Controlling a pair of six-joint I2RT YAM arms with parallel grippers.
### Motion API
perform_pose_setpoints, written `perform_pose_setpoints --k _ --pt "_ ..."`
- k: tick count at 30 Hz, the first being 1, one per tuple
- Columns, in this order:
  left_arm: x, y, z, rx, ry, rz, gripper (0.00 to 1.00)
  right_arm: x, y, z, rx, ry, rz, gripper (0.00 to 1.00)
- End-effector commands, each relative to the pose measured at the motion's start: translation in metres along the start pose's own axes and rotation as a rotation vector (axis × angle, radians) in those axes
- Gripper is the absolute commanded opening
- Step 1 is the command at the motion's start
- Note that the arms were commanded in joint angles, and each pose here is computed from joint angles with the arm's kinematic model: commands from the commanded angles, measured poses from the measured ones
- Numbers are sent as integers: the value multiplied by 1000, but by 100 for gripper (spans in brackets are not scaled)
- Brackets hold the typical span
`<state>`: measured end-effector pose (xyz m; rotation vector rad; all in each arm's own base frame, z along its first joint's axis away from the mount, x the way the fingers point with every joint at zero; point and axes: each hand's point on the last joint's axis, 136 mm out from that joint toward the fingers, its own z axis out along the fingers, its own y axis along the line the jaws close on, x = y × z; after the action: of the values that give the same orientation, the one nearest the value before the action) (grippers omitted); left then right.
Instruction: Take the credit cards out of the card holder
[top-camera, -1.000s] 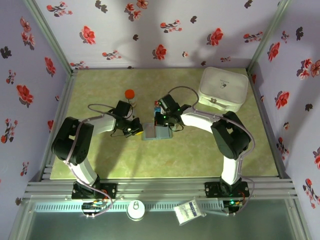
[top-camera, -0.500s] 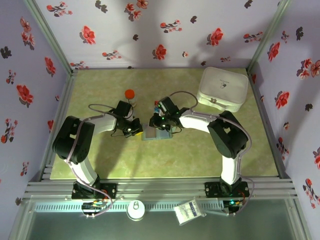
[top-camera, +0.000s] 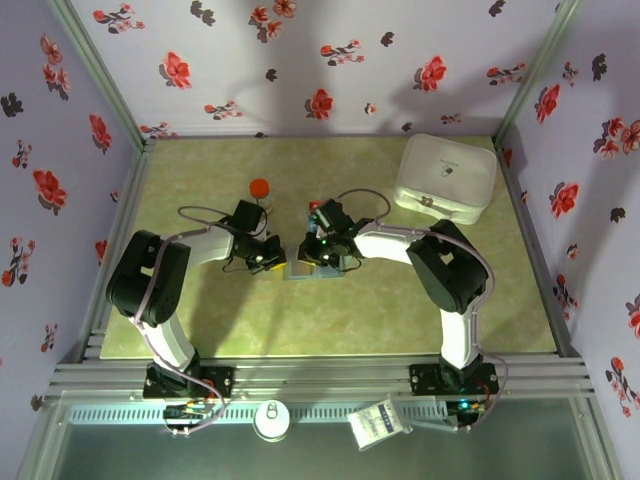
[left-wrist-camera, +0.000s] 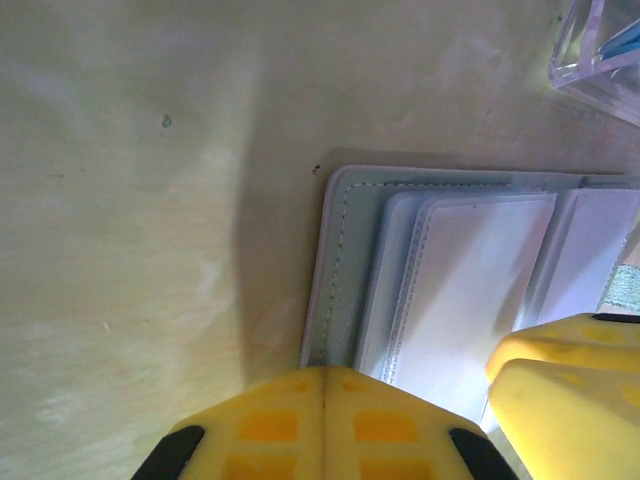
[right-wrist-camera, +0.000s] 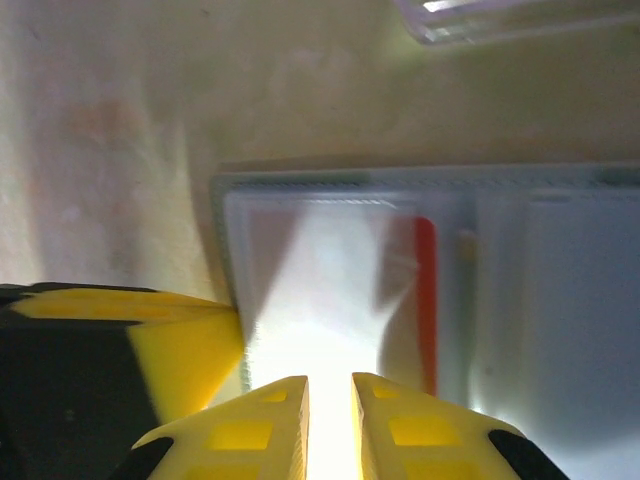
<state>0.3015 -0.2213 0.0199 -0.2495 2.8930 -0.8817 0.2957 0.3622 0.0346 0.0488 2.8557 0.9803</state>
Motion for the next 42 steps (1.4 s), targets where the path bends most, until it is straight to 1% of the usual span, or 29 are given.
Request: perform_pose_setpoints --k 1,10,19,33,38,42 --pt "2 12 4 -55 18 -1 3 5 -11 3 66 20 -8 20" --pt "3 12 4 -60 26 -1 3 1 -17 -4 105 -8 -19 20" --pt "2 11 3 -63 26 3 3 -2 -22 -10 101 -19 -7 20" --pt "-2 7 -2 -56 10 1 3 -6 -21 -10 -69 -43 62 19" --pt "-8 -10 -16 -13 -30 0 3 -7 -22 -10 -110 -46 71 18" --pt "-11 -25 -27 25 -58 2 8 -9 -23 -11 -141 -53 81 17"
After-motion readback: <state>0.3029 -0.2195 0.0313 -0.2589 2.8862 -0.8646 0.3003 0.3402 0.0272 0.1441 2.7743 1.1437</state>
